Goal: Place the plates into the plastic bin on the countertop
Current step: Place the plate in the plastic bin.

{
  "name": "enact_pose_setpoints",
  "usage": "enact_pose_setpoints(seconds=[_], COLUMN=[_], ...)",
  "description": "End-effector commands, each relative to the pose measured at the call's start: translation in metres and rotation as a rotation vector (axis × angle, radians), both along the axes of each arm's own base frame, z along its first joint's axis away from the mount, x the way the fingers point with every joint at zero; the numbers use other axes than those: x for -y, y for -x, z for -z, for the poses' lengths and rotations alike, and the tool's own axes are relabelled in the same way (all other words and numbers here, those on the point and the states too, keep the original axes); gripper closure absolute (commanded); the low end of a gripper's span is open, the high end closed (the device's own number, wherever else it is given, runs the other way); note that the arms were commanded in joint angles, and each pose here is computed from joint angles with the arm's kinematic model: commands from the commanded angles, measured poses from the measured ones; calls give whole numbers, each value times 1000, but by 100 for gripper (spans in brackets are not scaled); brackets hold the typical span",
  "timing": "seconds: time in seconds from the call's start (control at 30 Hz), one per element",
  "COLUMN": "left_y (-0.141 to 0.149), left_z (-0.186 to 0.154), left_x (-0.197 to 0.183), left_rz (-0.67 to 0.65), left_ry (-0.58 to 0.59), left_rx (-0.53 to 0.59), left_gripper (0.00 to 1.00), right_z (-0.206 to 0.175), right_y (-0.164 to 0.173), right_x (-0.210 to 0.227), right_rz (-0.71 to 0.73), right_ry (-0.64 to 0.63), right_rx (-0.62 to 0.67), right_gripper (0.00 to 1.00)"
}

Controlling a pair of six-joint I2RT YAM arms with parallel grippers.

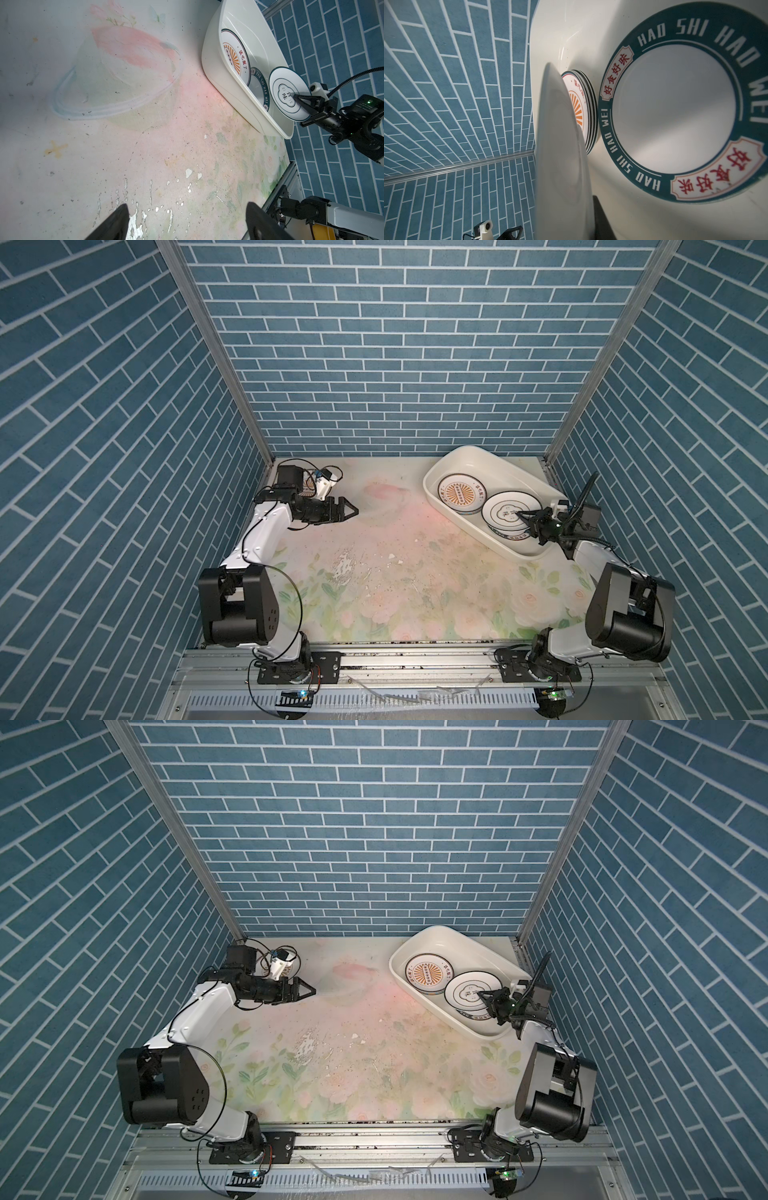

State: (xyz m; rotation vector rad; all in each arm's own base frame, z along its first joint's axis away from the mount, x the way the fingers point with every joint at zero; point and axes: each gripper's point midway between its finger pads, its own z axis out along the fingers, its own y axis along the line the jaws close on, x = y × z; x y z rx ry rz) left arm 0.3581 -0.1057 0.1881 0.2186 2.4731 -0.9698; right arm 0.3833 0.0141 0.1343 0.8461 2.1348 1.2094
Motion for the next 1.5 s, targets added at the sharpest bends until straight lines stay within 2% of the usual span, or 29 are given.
enact_pose_setpoints(seconds=[0.0,0.37,0.6,1.0,1.23,1.47], left_y=[0,-2,-2,-2,-1,2], left_z=[-9,-7,-3,6,10,12], left_x=[0,1,1,1,2,2], left_rz=[4,5,6,11,18,22], left_ry=[12,23,22,24,25,23], left_rx=[26,23,13,-1,-4,-9], left_gripper=[11,11,11,11,11,11], right_z=[3,40,51,60,67,71], right_y=[-6,-19,-27,-9,3,1], right_x=[8,22,25,34,41,50], right_rz=[-12,-11,-24,-32,-40,-38], right_ry=[78,122,126,223,291,335], right_rx=[7,-100,-133,-241,-318,-364], right_gripper=[82,82,80,62,59,56])
